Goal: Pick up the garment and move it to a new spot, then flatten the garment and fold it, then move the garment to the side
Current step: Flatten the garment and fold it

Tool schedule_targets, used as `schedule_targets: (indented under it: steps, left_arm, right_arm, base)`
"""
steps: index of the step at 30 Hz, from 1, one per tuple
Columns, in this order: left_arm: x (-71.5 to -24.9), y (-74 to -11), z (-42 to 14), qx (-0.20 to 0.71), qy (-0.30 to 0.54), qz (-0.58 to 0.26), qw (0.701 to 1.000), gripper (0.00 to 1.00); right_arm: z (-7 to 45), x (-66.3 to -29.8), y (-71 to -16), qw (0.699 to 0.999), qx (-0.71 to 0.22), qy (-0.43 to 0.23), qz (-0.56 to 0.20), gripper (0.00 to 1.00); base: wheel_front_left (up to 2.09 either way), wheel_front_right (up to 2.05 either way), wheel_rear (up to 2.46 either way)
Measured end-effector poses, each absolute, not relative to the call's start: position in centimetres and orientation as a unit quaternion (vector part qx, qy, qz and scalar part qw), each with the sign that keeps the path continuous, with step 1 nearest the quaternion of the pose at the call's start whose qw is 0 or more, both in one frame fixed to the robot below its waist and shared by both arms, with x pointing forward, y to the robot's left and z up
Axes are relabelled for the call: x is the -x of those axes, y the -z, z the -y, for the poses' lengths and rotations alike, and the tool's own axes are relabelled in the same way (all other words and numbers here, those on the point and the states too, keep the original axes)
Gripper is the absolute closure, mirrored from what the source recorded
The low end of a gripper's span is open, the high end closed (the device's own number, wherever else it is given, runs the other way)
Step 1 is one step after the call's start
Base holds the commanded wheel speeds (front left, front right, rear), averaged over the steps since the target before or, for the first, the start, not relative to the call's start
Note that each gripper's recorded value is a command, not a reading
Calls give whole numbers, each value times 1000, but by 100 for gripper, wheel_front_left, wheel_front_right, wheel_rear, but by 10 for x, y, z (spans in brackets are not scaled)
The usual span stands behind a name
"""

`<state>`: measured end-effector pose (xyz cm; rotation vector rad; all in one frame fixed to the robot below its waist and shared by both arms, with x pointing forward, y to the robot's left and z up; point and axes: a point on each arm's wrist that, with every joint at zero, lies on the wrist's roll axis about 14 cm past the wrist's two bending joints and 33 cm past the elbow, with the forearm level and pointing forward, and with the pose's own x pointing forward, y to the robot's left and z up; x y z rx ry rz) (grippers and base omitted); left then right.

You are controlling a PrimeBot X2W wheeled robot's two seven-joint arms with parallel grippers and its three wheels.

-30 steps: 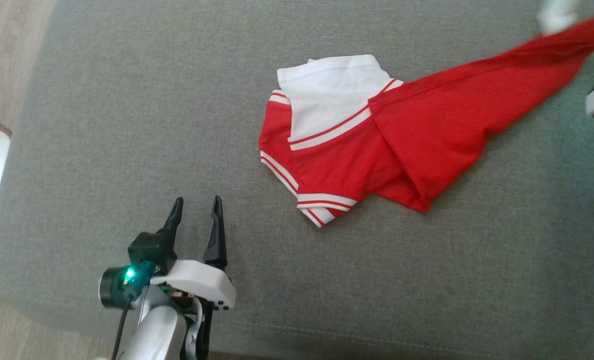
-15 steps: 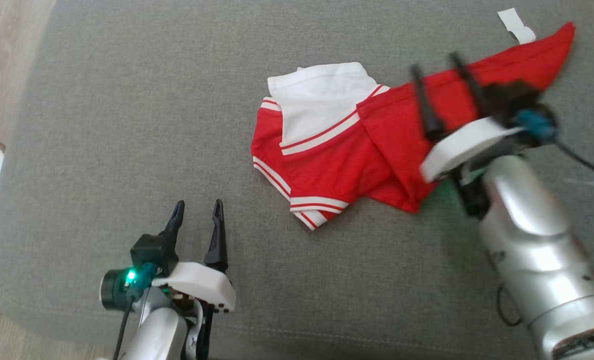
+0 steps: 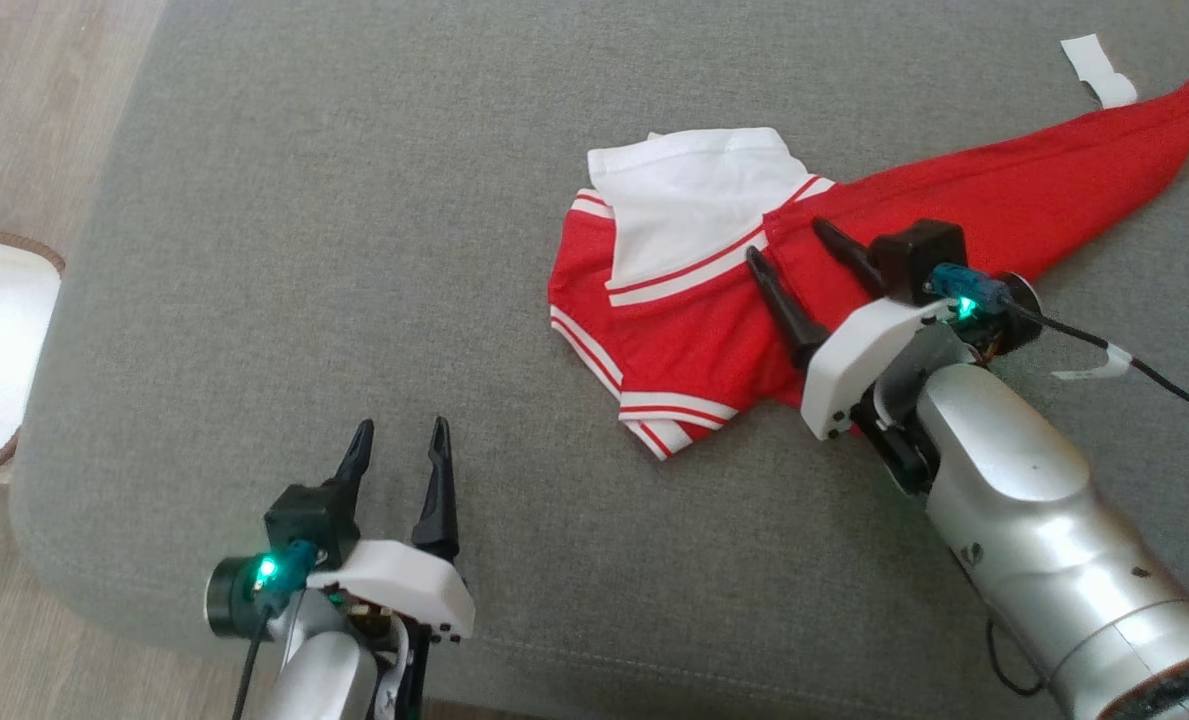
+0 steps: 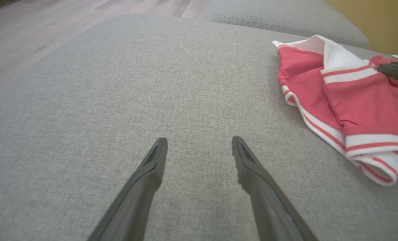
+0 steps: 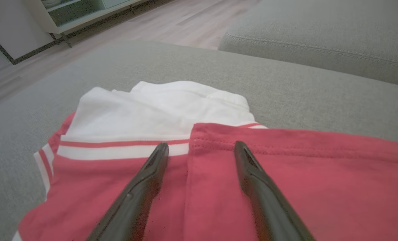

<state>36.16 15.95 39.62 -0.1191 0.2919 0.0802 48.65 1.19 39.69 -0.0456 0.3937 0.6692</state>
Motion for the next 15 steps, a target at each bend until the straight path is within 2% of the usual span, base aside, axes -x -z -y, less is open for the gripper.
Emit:
schedule_targets:
  steps: [8, 9, 10, 11, 12, 15]
  left_arm:
    - [-360, -393, -161, 62, -44, -150, 986, 0]
    - [-360, -393, -160, 62, -43, -150, 986, 0]
    - [-360, -394, -160, 62, -43, -150, 986, 0]
    - [-360, -394, -160, 62, -42, -150, 986, 0]
    - [-360, -394, -159, 62, -42, -150, 986, 0]
    - [-360, -394, -159, 62, -41, -149, 986, 0]
  right_arm:
    - [-1, -485, -376, 923, 33, -314, -220, 0]
    - [-1, -485, -375, 923, 33, -313, -221, 7]
    - [0, -485, -373, 923, 33, -311, -222, 18]
    - [0, -485, -372, 924, 33, -310, -221, 38]
    - [1, -485, -372, 925, 31, -308, -222, 52]
    - [2, -486, -372, 927, 27, -304, -218, 73]
  base:
    - [0, 0, 0]
    - [0, 0, 0]
    - [0, 0, 0]
    - [0, 0, 0]
    - [0, 0, 0]
    - [0, 0, 0]
